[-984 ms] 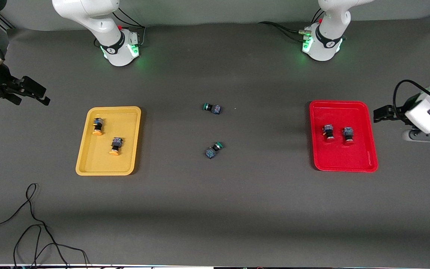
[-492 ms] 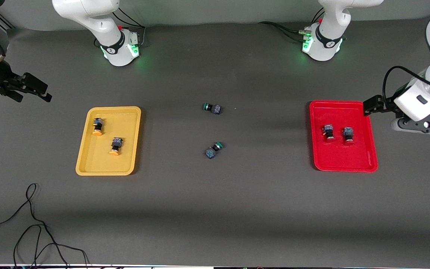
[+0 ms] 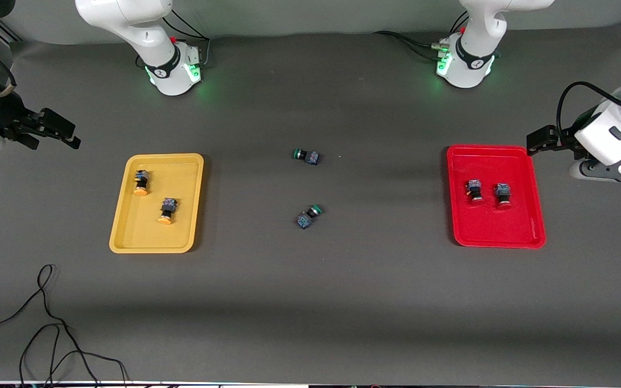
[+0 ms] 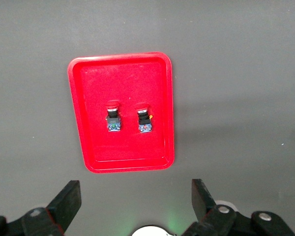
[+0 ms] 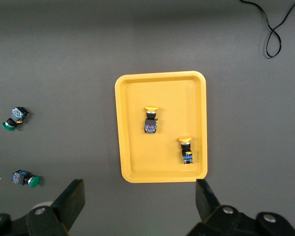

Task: Place red and yellow buttons in trays

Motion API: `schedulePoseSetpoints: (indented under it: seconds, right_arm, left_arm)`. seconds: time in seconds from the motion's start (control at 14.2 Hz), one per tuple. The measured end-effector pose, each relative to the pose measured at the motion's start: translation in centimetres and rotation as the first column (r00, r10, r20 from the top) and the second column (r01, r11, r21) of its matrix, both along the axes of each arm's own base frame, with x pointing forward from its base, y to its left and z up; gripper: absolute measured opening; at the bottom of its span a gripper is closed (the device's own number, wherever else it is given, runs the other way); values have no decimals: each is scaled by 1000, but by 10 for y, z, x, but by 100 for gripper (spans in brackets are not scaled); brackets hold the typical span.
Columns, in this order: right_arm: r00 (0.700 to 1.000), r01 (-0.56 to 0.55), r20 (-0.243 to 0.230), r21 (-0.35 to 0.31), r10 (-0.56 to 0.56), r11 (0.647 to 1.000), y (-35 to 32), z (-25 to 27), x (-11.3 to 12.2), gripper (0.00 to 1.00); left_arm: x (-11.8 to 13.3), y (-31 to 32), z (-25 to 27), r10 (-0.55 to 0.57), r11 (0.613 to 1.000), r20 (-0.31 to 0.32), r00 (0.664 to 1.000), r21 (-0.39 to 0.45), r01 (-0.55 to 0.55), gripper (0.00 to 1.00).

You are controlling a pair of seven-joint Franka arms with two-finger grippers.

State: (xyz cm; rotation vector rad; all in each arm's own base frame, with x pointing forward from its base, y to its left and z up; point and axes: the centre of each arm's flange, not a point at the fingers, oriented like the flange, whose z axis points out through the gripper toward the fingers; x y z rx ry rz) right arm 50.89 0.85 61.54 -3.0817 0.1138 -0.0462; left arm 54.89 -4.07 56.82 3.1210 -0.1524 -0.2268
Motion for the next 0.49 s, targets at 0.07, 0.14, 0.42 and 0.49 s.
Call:
schedulePoseSetpoints:
  seconds: [0.07, 0.14, 0.42, 0.49]
  right_arm:
    - [1000, 0, 0, 0, 0, 1000, 0, 0, 0, 100]
    - [1000, 0, 1, 0, 0, 1000, 0, 0, 0, 100]
    - [1000, 1, 3, 0, -1, 1000, -1, 1, 0, 100]
    - [1000, 2, 3, 0, -2, 1000, -1, 1, 0, 100]
  left_arm:
    - [0, 1, 0, 1, 1000, -1, 1000, 0, -1, 100]
    - [0, 1, 0, 3, 1000, -3, 1000, 0, -3, 100]
    - [-1, 2, 0, 4, 1000, -7, 1000, 1, -4, 100]
    - [-1, 3, 0, 5, 1000, -10, 1000, 1, -5, 100]
